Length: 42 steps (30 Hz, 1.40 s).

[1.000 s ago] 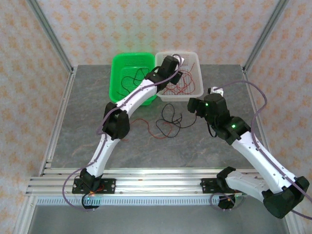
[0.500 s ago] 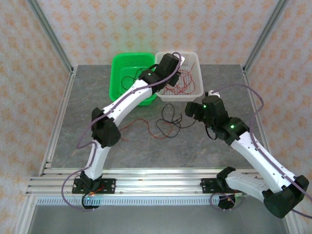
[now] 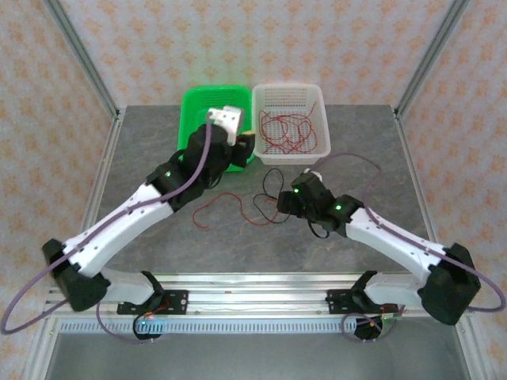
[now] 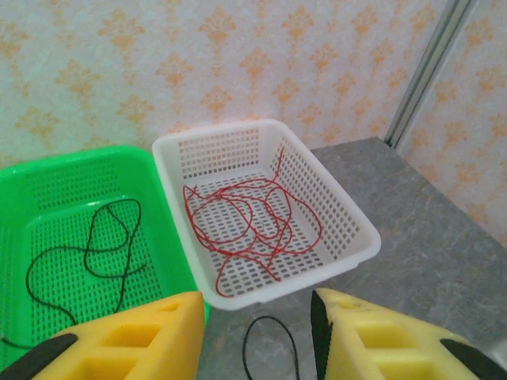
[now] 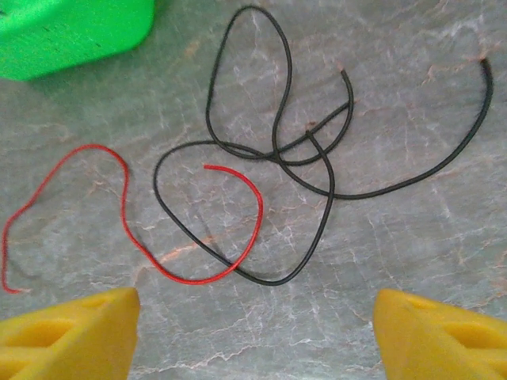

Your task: Untangle the cables

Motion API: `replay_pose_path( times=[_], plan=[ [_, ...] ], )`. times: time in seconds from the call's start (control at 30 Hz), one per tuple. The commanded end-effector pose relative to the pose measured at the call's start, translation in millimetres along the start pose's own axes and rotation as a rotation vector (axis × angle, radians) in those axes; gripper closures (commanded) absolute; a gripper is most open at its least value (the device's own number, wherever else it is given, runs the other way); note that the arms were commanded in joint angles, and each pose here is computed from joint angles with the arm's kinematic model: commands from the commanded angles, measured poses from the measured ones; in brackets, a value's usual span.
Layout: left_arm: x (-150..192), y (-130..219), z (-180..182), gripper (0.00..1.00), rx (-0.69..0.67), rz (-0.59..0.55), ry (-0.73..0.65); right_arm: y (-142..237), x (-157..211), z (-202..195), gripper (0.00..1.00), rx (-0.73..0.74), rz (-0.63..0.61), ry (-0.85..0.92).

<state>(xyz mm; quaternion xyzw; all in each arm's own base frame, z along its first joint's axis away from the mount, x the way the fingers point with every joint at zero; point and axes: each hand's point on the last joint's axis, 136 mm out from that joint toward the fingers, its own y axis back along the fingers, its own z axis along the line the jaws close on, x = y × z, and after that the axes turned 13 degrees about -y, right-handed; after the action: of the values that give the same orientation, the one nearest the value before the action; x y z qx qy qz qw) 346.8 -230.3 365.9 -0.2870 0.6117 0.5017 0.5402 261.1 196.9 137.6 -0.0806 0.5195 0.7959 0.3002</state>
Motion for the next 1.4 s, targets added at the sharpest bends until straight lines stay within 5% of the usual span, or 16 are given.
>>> replay_pose_path(
  times=[0.0, 0.43, 0.8, 0.97, 1.03, 1.37],
  plan=[
    [27, 10, 11, 0.57, -0.031, 0.012, 0.125, -19, -3, -10, 0.26, 0.068, -0.038, -0.053],
    [116, 45, 25, 0.57, -0.035, 0.057, 0.236, -79, 4, -34, 0.47, 0.247, -0.065, -0.102],
    [142, 47, 23, 0.57, -0.011, 0.069, 0.256, -107, 7, -46, 0.61, 0.302, -0.093, -0.119],
    [144, 48, 18, 0.57, 0.020, 0.069, 0.248, -115, 8, -47, 0.86, 0.310, -0.095, -0.119],
    [145, 48, 15, 0.57, 0.035, 0.067, 0.248, -114, 8, -47, 1.00, 0.309, -0.095, -0.123],
    [121, 43, -20, 0.57, 0.228, -0.006, 0.182, -36, -27, 7, 1.00, 0.097, -0.110, 0.065]
  ],
)
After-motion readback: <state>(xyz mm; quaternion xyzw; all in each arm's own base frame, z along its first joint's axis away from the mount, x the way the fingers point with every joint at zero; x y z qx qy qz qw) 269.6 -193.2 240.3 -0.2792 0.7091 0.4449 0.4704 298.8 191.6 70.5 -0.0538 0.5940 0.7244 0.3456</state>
